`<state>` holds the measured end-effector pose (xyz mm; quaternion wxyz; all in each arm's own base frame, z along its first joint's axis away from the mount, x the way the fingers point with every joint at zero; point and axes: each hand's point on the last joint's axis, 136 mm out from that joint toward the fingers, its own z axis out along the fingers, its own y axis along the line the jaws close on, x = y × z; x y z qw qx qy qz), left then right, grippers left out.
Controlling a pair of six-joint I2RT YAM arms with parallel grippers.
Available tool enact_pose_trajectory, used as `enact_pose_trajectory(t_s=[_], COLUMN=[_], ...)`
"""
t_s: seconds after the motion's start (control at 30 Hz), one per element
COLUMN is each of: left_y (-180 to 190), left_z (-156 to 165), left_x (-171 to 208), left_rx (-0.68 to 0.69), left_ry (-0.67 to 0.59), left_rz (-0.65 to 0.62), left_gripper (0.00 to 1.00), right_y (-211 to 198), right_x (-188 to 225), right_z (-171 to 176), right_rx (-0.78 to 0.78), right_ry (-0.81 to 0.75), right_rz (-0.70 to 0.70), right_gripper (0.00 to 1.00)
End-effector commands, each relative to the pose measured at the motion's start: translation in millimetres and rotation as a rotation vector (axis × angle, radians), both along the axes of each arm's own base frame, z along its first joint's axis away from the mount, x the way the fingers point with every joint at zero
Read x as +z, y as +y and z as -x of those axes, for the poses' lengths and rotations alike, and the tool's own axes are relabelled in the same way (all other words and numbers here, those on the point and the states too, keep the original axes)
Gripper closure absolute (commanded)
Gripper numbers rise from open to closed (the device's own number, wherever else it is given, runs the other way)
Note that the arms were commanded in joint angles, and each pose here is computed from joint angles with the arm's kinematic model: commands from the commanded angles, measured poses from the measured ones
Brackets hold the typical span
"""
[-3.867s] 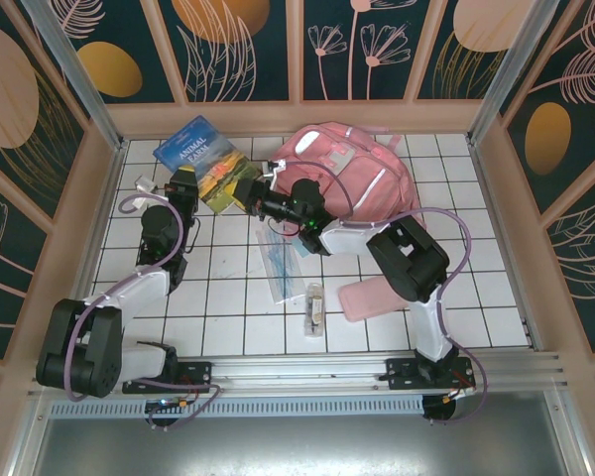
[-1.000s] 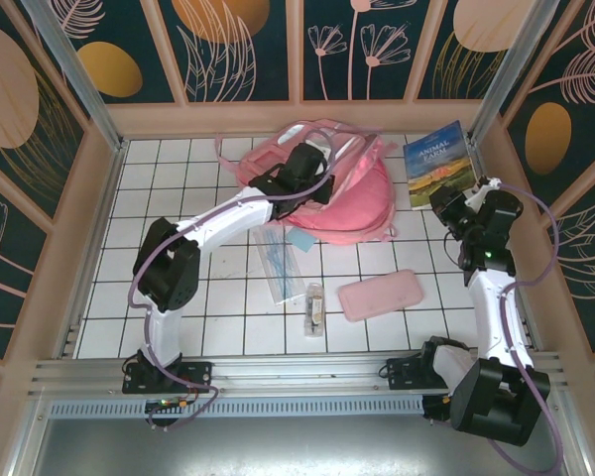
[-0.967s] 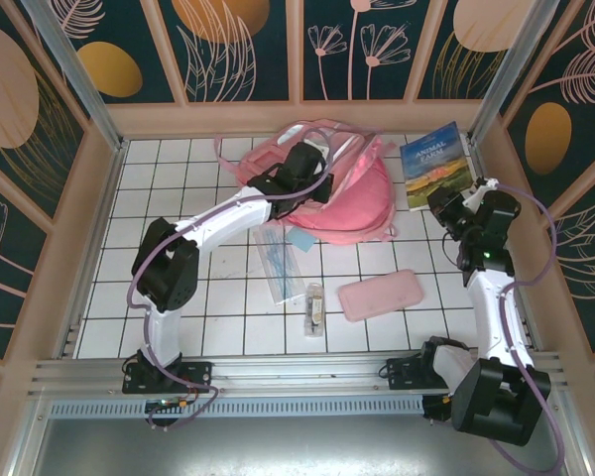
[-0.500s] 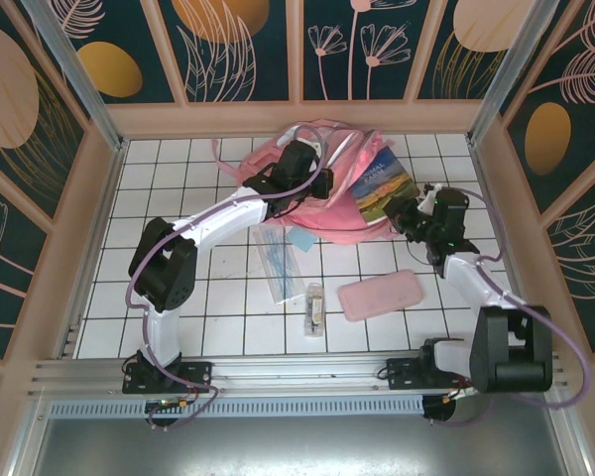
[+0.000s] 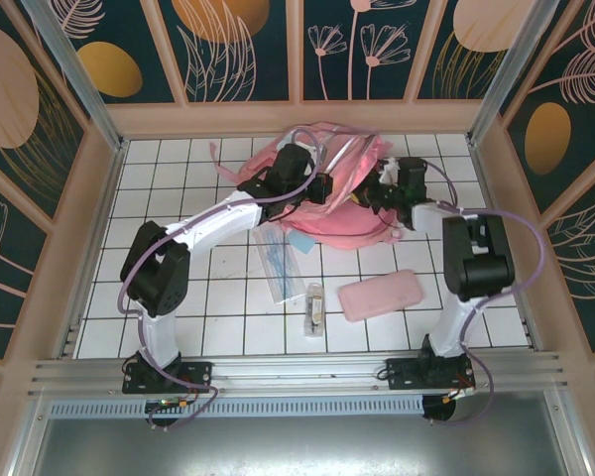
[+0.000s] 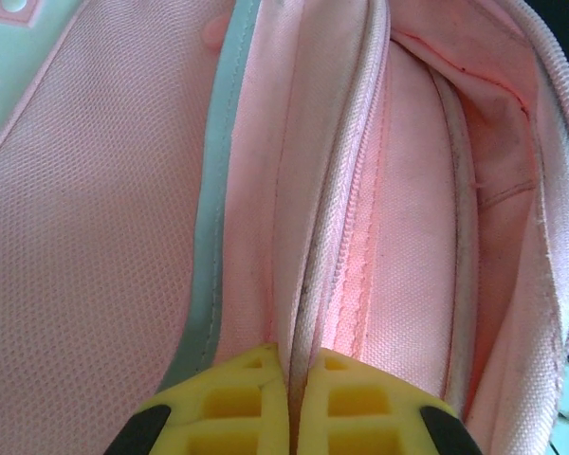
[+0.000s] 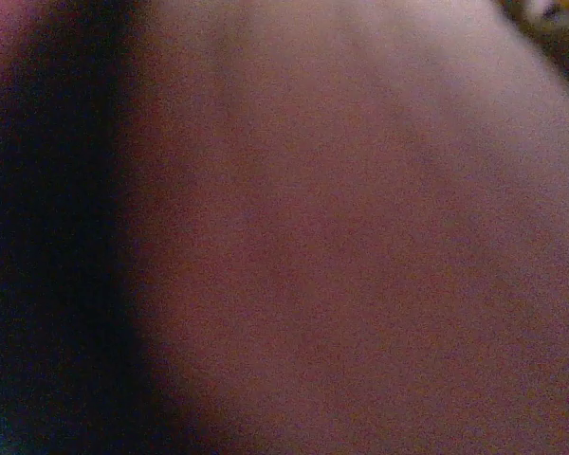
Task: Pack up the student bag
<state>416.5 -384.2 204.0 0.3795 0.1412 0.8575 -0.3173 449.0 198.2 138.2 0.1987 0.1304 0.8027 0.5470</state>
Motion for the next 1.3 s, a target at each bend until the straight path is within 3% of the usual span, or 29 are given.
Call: enact_pose_trajectory(t_s=[0.0,0.17,0.27,0.5,0.8,1.03,1.07,1.13,1.17,1.2,1.27], left_y=[-4.1,-4.7,-5.1,-0.8,2.3,-15.9,-18.8,-20.8,-19.3,-15.7,-6.2], left_z=[4.7,6.5,6.2,-7.6,-37.6,-42.4,-41.1,-38.7,-36.7,-34.3,-26.0], left_x=[71.0,71.0,72.3,69.2,76.7,73.2,70.2,62.0,57.0,53.3,48.9], left_rx=[-0.04,-0.049,-0.047,0.031,0.144,0.106,0.093,0.083,0.086,0.094,0.115], left_ry=[-0.149,-0.146,-0.148,-0.149,-0.177,-0.135,-0.118,-0.083,-0.061,-0.046,-0.03], left_rz=[0.133,0.14,0.145,0.142,0.157,0.21,0.213,0.205,0.197,0.188,0.184], left_gripper=[1.0,1.0,1.0,1.0,1.0,1.0,0.92,0.56,0.43,0.38,0.3], right_y=[16.1,31.8,35.4,5.3,-65.9,-106.3,-111.4,-122.7,-128.0,-132.2,-134.4], right_x=[7.8,-15.7,-29.8,-41.9,-21.2,6.7,13.8,29.1,35.5,43.9,57.0], right_z=[-13.8,-37.6,-47.0,-47.4,-13.0,20.9,27.1,40.1,47.1,53.5,63.8], right_rx=[0.116,0.169,0.157,0.039,-0.105,-0.18,-0.198,-0.254,-0.282,-0.31,-0.342], right_ry=[-0.08,-0.031,0.011,0.076,0.099,0.032,0.002,-0.048,-0.071,-0.097,-0.141], right_rz=[-0.006,0.023,0.062,0.218,0.395,0.596,0.626,0.687,0.718,0.74,0.749], right_gripper=[1.0,0.93,0.82,0.34,0.25,0.25,0.25,0.22,0.17,0.06,0.01])
